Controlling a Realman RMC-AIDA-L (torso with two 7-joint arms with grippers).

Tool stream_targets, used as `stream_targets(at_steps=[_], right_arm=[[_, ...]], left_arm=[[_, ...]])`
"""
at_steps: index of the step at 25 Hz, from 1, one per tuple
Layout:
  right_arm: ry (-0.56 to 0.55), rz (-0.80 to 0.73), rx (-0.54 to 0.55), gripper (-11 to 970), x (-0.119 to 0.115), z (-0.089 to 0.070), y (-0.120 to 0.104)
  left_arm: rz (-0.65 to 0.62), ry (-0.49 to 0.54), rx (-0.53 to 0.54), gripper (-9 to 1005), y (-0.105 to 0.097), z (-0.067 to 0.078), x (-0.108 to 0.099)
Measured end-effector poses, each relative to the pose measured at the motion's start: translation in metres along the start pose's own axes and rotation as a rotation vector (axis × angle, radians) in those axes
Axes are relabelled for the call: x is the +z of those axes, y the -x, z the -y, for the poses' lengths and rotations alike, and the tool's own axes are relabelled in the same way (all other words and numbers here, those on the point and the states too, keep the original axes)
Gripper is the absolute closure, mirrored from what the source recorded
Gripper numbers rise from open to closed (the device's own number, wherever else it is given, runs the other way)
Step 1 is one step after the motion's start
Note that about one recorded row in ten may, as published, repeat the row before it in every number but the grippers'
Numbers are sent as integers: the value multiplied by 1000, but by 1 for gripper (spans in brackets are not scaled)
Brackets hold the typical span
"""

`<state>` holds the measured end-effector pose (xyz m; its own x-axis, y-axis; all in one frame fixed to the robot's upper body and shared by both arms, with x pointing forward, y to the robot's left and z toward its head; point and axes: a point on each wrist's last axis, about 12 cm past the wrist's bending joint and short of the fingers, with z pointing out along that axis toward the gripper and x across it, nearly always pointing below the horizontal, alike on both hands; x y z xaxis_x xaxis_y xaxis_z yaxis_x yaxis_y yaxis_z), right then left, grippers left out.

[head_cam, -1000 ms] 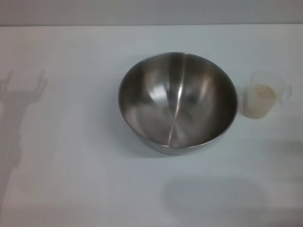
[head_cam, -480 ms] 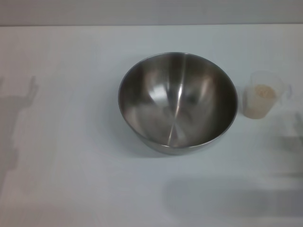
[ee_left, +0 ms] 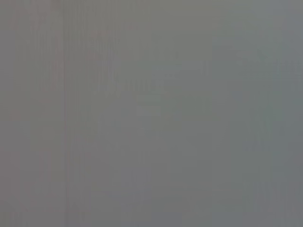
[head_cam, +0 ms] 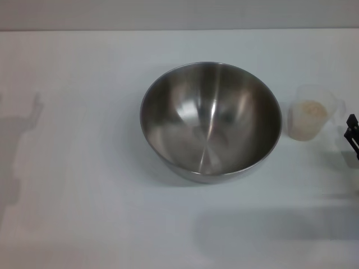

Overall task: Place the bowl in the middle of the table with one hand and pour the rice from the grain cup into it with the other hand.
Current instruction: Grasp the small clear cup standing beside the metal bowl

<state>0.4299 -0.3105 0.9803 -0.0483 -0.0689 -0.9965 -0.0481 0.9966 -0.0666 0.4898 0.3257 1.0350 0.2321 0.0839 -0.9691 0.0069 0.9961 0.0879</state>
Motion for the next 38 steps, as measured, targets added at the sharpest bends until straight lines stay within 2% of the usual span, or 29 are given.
stream_targets(at_steps=[38], right_arm=[[34,-30,-13,133,25,-5,3]], left_arm=[[29,-2,-13,137,3,3,-3]])
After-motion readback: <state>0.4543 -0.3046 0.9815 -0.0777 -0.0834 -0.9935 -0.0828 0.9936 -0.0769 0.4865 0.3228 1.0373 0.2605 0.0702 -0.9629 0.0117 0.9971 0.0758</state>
